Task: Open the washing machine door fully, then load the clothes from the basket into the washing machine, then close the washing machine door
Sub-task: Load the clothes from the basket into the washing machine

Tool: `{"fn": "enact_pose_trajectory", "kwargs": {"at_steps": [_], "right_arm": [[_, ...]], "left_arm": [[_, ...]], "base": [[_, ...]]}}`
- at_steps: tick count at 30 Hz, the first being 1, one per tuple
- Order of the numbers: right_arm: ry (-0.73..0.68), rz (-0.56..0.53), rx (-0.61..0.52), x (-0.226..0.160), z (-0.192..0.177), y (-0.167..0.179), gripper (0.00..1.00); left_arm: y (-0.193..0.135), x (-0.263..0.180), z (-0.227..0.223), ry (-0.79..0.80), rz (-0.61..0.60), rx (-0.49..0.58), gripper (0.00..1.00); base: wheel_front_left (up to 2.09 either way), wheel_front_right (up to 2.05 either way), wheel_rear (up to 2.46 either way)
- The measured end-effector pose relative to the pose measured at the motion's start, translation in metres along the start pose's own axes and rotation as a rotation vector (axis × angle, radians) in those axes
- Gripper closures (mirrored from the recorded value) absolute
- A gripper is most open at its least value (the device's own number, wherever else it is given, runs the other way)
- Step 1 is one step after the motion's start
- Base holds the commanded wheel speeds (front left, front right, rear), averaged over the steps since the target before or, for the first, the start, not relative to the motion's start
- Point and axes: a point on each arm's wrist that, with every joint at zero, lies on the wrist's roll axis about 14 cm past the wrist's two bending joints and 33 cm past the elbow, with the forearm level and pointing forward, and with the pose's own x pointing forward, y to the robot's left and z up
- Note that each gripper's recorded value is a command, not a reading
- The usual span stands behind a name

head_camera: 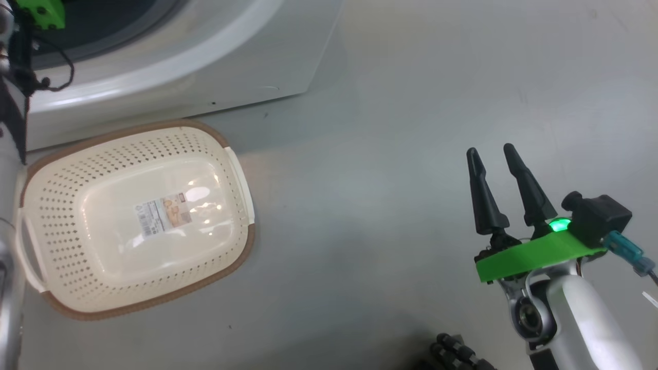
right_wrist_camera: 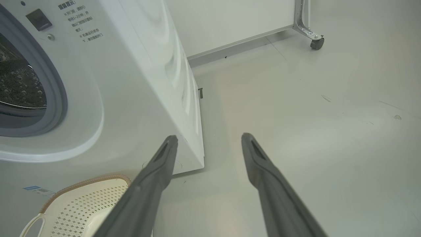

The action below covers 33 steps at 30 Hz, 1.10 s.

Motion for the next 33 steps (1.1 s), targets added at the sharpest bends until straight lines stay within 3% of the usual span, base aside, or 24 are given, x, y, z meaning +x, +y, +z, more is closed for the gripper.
{"fn": "enact_pose_trajectory", "kwargs": {"at_steps": [11,17,33], "right_arm": [[-0.105,0.087,-0.026,-0.003,0.036,0.025,0.0],[-0.152,0.134,-0.042,-0.016,0.053,0.038,0.0],[-0.223,0.247,-0.05,-0.046,0.076,0.071,0.0]], "left_arm": [[0.003,-0.069,-0.005,-0.086,0.027,-0.053,0.0],[0.012,-0.11,0.015,-0.175,0.063,-0.075,0.0],[0.048,-0.241,0.022,-0.364,0.254,-0.131,0.0]], "base": [[0.0,0.0,0.0],[0.0,0.0,0.0],[0.0,0.0,0.0]]}}
